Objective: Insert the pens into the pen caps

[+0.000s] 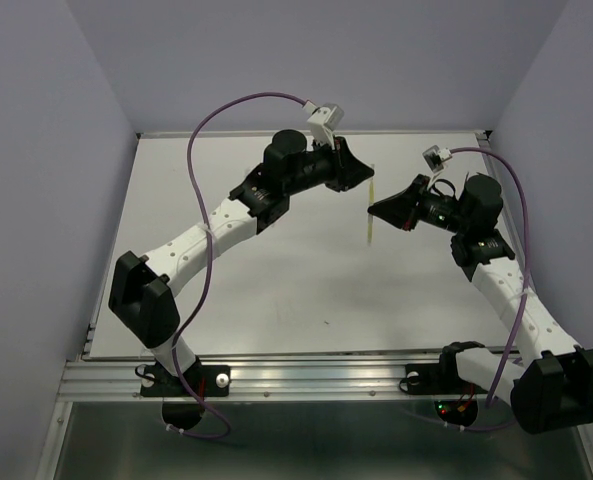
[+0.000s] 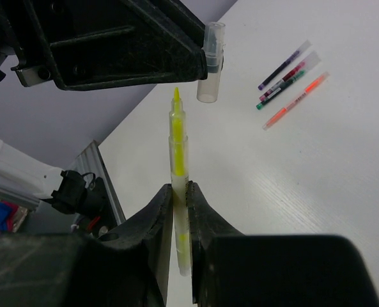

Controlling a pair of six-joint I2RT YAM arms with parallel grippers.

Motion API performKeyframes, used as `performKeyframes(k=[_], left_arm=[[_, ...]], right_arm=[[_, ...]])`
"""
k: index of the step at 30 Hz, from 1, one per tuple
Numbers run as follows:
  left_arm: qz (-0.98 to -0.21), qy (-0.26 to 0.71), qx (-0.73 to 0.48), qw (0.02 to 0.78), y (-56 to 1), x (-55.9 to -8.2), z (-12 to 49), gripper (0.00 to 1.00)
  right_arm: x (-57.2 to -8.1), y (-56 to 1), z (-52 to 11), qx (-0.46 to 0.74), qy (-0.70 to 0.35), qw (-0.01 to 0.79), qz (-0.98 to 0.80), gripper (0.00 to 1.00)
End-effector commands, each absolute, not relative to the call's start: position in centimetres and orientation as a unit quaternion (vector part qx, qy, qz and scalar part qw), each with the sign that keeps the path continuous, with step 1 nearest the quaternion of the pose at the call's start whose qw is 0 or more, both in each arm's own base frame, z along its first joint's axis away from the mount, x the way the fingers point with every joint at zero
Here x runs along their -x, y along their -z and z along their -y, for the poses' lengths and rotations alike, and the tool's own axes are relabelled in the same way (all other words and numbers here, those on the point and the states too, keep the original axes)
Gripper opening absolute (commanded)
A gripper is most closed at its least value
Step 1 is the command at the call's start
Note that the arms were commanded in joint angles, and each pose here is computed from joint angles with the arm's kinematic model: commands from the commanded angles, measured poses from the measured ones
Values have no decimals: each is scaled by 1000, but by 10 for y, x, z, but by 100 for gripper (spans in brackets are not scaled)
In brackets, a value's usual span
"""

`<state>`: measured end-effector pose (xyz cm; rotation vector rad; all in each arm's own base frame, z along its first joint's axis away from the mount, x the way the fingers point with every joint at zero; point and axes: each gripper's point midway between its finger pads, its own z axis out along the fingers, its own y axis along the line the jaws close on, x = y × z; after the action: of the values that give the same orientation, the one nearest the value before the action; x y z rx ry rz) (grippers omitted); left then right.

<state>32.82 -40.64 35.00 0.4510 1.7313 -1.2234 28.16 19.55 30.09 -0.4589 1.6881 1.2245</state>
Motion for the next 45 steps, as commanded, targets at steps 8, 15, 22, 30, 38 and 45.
performKeyframes(k=[8,15,22,30,38,45], left_arm=[[-668,526,-188,492,-379,-326,400,0],[-667,529,-191,488,-379,-325,401,0],[-667,532,-199,482,-378,-324,404,0],[-671,529,-197,480,-374,-325,403,0],[-670,536,-206,470,-371,-323,408,0],[-670,536,-207,469,-371,-324,409,0]], right_arm=[[-285,-318,-199,212,-502,500,-673,3],[-285,-315,-200,216,-506,491,-675,3],[-287,-315,-200,215,-505,492,-676,3],[-291,-319,-197,205,-492,508,-676,3],[-293,-326,-197,209,-492,517,-669,3],[-292,-332,-198,212,-494,523,-662,3]])
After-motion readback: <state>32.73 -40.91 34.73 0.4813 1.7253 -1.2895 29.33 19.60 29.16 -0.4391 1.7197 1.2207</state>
